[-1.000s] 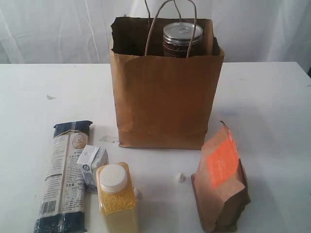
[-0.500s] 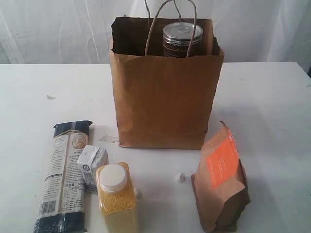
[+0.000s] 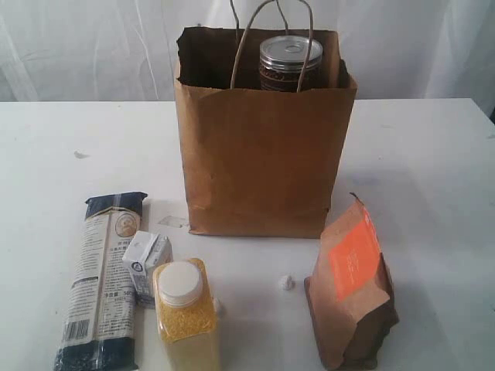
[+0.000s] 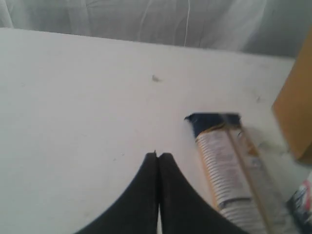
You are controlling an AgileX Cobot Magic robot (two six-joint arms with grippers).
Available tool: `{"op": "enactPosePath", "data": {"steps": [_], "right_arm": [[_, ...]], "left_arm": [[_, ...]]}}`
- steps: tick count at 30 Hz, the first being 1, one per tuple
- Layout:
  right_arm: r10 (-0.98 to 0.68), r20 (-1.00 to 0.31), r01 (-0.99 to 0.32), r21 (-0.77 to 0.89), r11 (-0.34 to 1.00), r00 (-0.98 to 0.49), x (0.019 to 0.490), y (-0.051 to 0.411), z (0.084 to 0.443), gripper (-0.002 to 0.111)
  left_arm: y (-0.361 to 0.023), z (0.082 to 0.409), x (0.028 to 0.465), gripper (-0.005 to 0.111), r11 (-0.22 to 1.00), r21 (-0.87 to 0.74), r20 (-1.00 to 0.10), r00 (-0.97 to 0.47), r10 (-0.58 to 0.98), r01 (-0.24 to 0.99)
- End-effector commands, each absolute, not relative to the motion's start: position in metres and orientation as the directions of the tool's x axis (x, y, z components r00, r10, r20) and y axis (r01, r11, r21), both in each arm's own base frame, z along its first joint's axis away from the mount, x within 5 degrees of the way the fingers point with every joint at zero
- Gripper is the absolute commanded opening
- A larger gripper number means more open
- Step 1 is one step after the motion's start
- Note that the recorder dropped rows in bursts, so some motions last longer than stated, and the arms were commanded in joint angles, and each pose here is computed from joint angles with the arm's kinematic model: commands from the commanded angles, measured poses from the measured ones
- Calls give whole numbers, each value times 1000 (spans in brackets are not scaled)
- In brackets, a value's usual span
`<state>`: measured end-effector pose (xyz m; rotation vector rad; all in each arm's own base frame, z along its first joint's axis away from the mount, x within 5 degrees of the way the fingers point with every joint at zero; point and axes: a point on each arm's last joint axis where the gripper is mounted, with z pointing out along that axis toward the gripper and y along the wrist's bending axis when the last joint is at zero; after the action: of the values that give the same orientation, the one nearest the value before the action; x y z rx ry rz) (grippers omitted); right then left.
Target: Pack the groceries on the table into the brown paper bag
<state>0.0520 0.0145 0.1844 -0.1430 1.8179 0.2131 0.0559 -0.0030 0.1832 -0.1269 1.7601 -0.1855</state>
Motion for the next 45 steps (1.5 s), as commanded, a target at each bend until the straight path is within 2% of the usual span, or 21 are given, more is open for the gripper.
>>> {"op": "enactPosePath", "data": {"steps": [1,5,9,12,14,16,19,21,24,28,35,40,45], "right_arm": [[17,-967,-202,71,977,-255,52,14,183,0],[17,-967,-202,71,977,-255,52,14,183,0],[17,-967,-202,71,977,-255,52,14,183,0],[17,-967,-202,71,977,-255,52,14,183,0],[17,-967,-202,71,977,-255,52,14,183,0],[17,-967,-202,71,977,-255,52,14,183,0],[17,-967,-202,71,977,-255,52,14,183,0],[17,-967,-202,71,977,-255,52,14,183,0],[17,-967,-202,71,977,-255,52,14,183,0],[17,-967,-202,71,977,-255,52,14,183,0],[17,-967,-202,71,977,-255,52,14,183,0],[17,-967,-202,71,977,-255,52,14,183,0],[17,-967,-202,71,977,-255,52,14,183,0]], "left_arm": [[-4,190,57,0,929,-369,-925,-109,-364,27],[-3,205,57,0,925,-371,-926,48,-375,82],[-2,224,54,0,907,-391,-877,236,-420,158],[-1,240,48,0,823,-492,-743,356,-567,285],[-4,246,46,0,678,-622,-616,289,-733,392],[-9,262,42,0,612,-660,-590,203,-781,436],[-18,297,30,0,715,-519,-722,207,-660,468],[-21,322,18,0,726,-477,-748,205,-631,495],[-32,360,7,0,832,-206,-874,285,-393,516],[-39,390,20,0,825,-141,-911,254,-325,547],[-41,397,72,0,848,-172,-956,121,-266,500],[-44,388,98,0,845,-214,-966,22,-258,491],[-51,376,119,0,809,-251,-967,-97,-237,532]]}}
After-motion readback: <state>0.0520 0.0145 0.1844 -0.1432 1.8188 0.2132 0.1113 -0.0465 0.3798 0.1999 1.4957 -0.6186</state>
